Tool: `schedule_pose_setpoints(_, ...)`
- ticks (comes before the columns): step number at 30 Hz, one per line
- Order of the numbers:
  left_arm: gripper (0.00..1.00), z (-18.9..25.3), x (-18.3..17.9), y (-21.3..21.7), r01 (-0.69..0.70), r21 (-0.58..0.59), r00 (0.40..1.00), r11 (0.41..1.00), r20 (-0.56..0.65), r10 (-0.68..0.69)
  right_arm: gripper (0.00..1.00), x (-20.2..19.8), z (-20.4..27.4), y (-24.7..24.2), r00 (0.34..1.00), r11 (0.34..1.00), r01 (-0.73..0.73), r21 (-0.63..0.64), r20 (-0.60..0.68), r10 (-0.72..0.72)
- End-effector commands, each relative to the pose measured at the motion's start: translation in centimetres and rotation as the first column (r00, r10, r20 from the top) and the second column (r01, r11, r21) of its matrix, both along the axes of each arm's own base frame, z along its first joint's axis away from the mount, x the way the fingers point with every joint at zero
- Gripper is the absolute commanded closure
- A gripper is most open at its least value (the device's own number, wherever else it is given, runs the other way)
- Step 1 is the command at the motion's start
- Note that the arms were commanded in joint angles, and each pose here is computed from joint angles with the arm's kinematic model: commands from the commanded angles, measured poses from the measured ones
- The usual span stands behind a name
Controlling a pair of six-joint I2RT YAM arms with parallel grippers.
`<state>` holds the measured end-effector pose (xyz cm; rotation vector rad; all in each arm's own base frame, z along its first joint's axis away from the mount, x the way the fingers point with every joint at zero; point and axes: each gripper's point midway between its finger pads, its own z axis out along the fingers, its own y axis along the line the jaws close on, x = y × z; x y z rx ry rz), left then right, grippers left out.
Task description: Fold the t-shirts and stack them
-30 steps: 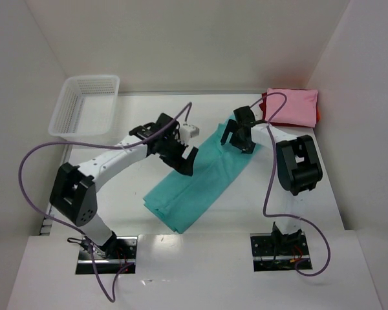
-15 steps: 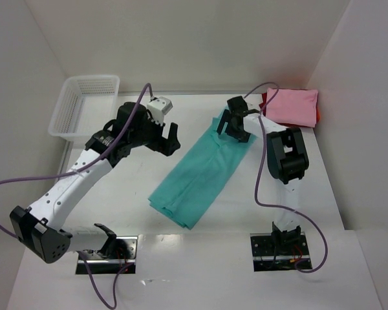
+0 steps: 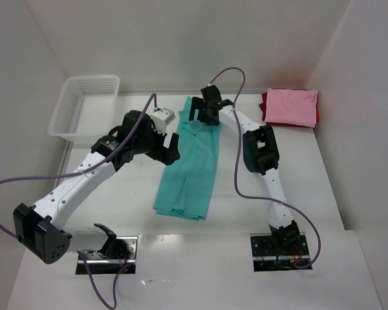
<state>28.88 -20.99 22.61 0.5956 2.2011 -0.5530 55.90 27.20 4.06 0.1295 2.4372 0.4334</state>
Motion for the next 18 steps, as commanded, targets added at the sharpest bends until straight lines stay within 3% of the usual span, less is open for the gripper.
schedule_pose_setpoints(1,0.01,-0.3,0.0,-0.9,0.023,-0.040,1.000,0.999,-0.008,-0.024,0.00,-1.0,0.5,4.3,0.988,0.985,-0.153,0.083,-0.005,0.154)
schedule_pose_setpoints(8,0.01,-1.8,0.2,-1.4,0.053,-0.020,0.998,0.998,-0.042,-0.054,0.00,0.5,5.2,3.9,0.986,0.991,-0.131,0.031,0.104,0.127)
schedule_pose_setpoints(12,0.01,-3.2,0.3,-1.8,0.073,-0.009,0.994,0.997,-0.082,-0.073,0.00,0.7,11.3,1.4,0.979,0.997,-0.071,0.018,0.190,0.067)
schedule_pose_setpoints(15,0.01,-4.1,-0.1,-1.8,0.075,-0.011,0.991,0.997,-0.107,-0.076,0.00,0.1,14.5,-0.7,0.974,0.999,-0.024,0.025,0.227,0.017)
schedule_pose_setpoints(18,0.01,-6.9,-1.5,-2.2,0.123,0.008,0.975,0.992,-0.190,-0.119,0.00,-2.4,14.3,-2.7,0.981,1.000,0.027,-0.002,0.192,-0.026)
